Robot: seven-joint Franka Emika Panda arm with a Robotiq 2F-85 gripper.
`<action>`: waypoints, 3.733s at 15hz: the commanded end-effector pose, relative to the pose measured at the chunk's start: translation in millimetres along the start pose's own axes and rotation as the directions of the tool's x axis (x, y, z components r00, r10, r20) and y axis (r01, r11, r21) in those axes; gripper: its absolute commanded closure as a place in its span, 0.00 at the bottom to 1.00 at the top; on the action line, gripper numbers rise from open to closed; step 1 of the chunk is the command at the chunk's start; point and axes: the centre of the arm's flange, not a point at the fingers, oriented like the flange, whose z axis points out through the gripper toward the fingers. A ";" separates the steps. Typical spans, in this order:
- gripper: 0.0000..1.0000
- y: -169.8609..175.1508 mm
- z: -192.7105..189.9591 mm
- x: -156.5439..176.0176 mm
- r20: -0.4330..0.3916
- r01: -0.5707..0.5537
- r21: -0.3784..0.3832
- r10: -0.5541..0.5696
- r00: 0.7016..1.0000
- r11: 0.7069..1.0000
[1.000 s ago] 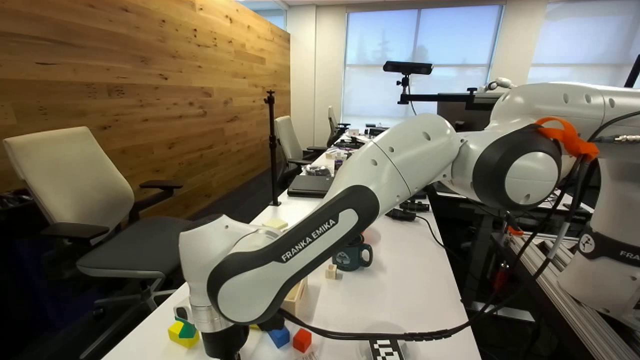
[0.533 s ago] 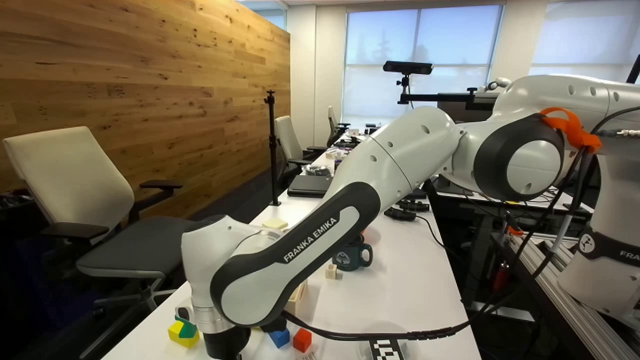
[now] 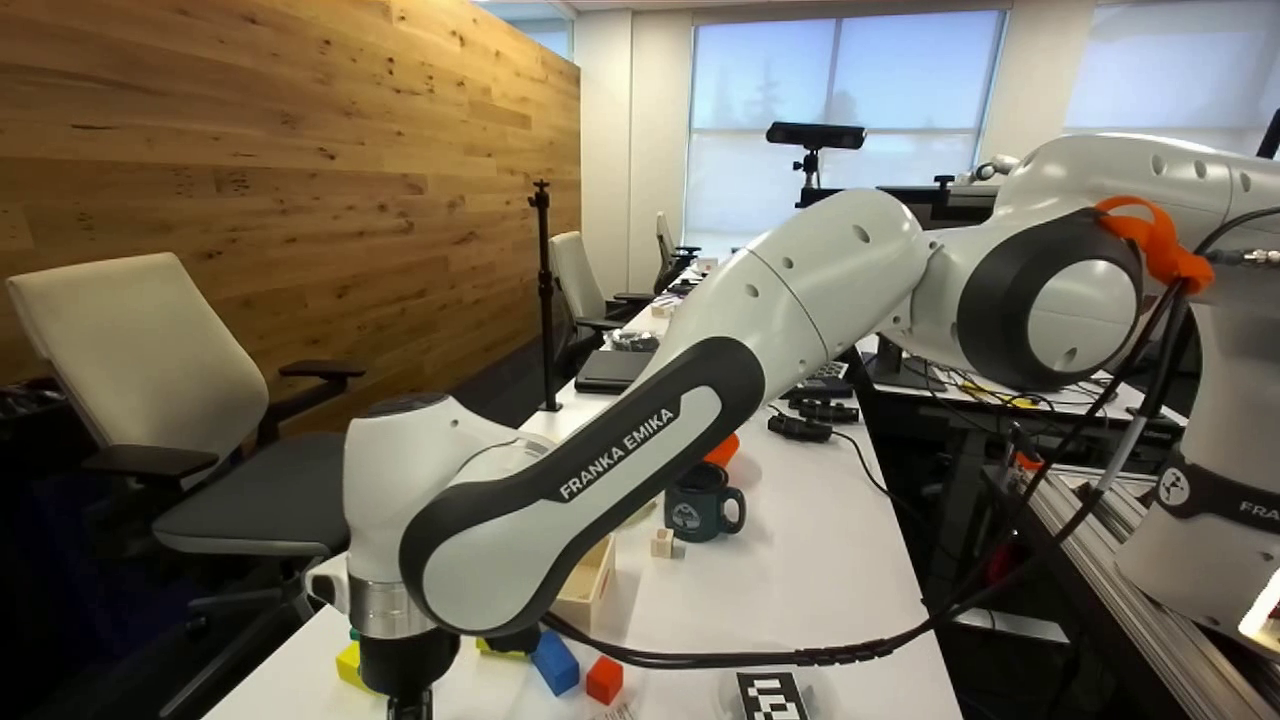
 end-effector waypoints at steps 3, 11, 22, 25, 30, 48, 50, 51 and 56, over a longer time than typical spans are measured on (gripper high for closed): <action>0.00 -18.6 -37.0 -38.2 -0.011 -0.003 -0.062 0.002 1.000 0.998; 0.00 -21.7 -43.4 -85.5 0.051 -0.021 -0.101 0.026 0.998 0.995; 0.00 -61.6 -51.9 -148.7 0.212 0.027 -0.110 -0.003 0.977 0.994; 0.00 -76.5 -44.3 -163.3 0.222 0.073 -0.088 -0.052 0.974 0.993; 0.00 -72.5 -29.5 -162.2 0.126 0.149 -0.106 -0.136 0.983 0.983; 0.00 -73.7 -6.0 -151.0 0.081 0.265 -0.116 -0.256 0.963 0.957; 0.09 -75.3 -2.6 -146.5 0.082 0.277 -0.123 -0.268 0.960 0.953; 0.26 -75.8 -1.9 -144.4 0.081 0.280 -0.126 -0.271 0.959 0.952; 0.62 -77.8 1.0 -137.7 0.077 0.294 -0.134 -0.286 0.955 0.946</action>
